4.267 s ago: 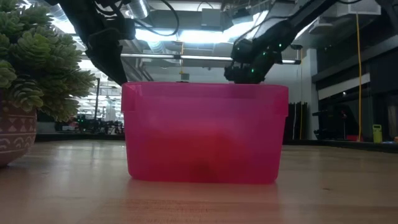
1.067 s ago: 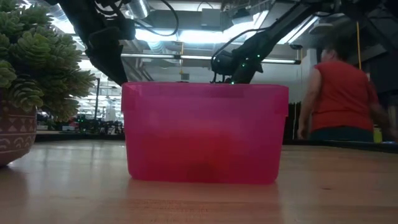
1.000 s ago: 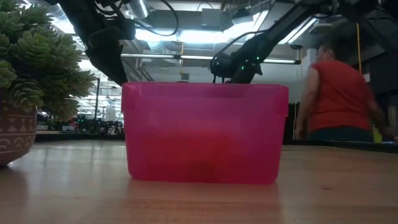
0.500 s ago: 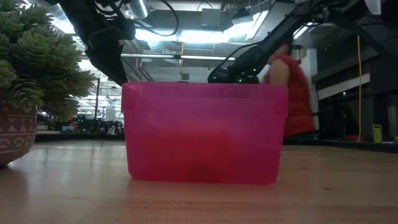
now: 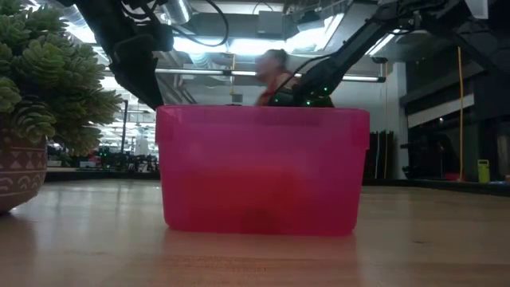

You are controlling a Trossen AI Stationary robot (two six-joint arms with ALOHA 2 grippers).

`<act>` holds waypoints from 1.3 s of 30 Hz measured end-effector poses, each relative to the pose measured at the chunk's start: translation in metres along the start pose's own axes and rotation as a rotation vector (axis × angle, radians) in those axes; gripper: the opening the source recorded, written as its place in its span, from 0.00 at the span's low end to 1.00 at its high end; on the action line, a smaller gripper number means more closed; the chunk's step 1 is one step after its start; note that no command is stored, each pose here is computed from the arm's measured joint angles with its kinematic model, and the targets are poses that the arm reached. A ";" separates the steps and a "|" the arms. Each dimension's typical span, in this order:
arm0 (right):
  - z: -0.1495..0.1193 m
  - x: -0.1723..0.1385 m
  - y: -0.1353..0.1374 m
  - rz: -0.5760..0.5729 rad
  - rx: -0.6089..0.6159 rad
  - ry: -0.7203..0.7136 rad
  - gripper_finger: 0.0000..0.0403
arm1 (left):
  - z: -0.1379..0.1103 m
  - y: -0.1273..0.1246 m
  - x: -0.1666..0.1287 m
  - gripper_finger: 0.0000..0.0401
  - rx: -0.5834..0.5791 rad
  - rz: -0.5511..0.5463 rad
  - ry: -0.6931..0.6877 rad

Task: Pick and place medicine bottles into bin by pill shape (circle, oval)
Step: Put the small yellow pill bottle into the transparent bin

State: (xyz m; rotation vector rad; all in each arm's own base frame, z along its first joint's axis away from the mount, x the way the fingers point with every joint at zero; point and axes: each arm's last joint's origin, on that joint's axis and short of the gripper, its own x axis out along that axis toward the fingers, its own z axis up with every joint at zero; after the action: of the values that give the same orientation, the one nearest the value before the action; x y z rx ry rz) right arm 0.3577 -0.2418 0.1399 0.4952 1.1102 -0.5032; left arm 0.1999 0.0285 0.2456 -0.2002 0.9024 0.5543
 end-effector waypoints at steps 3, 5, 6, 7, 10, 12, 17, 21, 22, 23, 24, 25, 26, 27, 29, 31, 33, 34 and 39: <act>0.000 0.000 -0.001 0.000 0.000 0.004 0.28 | 0.000 0.000 0.000 0.43 -0.011 0.000 0.000; 0.000 0.000 -0.001 0.000 -0.004 0.003 0.22 | 0.000 0.000 0.000 0.43 -0.011 0.000 0.000; 0.000 0.000 -0.001 0.001 -0.009 0.002 0.20 | 0.000 0.000 0.000 0.43 -0.012 0.000 0.000; 0.000 -0.001 -0.001 0.002 -0.021 0.001 0.18 | 0.000 0.000 0.000 0.43 -0.011 0.000 0.000; 0.001 -0.005 -0.002 0.001 -0.042 -0.008 0.15 | 0.000 0.000 0.000 0.43 -0.011 0.000 0.000; 0.004 -0.013 -0.001 -0.004 -0.054 -0.027 0.16 | 0.000 0.000 0.000 0.43 -0.011 0.000 0.000; 0.017 -0.043 0.004 0.024 -0.063 -0.097 0.18 | 0.000 0.000 0.000 0.43 -0.014 0.000 0.000; 0.021 -0.061 0.019 0.146 -0.131 -0.137 0.17 | 0.000 0.000 0.000 0.43 -0.017 0.000 0.000; 0.022 -0.064 0.025 0.197 -0.157 -0.145 0.17 | 0.000 0.000 0.000 0.43 -0.017 0.000 0.000; 0.021 -0.066 0.031 0.253 -0.183 -0.144 0.17 | 0.000 0.000 0.000 0.43 -0.017 0.000 0.000; 0.020 -0.066 0.037 0.309 -0.211 -0.139 0.18 | 0.000 0.000 0.000 0.43 -0.017 0.000 0.000; 0.019 -0.066 0.043 0.368 -0.233 -0.132 0.19 | 0.000 0.000 0.000 0.43 -0.017 0.000 0.000; 0.016 -0.066 0.049 0.426 -0.256 -0.118 0.20 | 0.000 0.000 0.000 0.43 -0.017 0.000 0.000; 0.014 -0.066 0.054 0.474 -0.275 -0.102 0.20 | 0.000 0.000 0.000 0.43 -0.017 0.000 0.000; 0.010 -0.066 0.066 0.518 -0.317 -0.082 0.21 | 0.000 0.000 0.000 0.43 -0.017 0.000 0.000; 0.006 -0.065 0.075 0.522 -0.341 -0.058 0.22 | 0.000 0.000 0.000 0.43 -0.016 0.000 0.000; 0.003 -0.065 0.083 0.514 -0.359 -0.052 0.22 | 0.000 0.000 0.000 0.43 -0.017 0.001 0.000; 0.002 -0.064 0.086 0.511 -0.367 -0.048 0.22 | 0.000 0.000 0.000 0.43 -0.017 0.001 0.000; -0.002 -0.064 0.094 0.471 -0.391 -0.029 0.26 | 0.000 0.000 0.000 0.43 -0.017 0.000 0.000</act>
State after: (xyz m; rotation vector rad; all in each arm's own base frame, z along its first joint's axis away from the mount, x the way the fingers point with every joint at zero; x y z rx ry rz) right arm 0.3907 -0.1584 0.2095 0.3846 0.9906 0.1191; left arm 0.1999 0.0284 0.2455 -0.2153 0.8985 0.5621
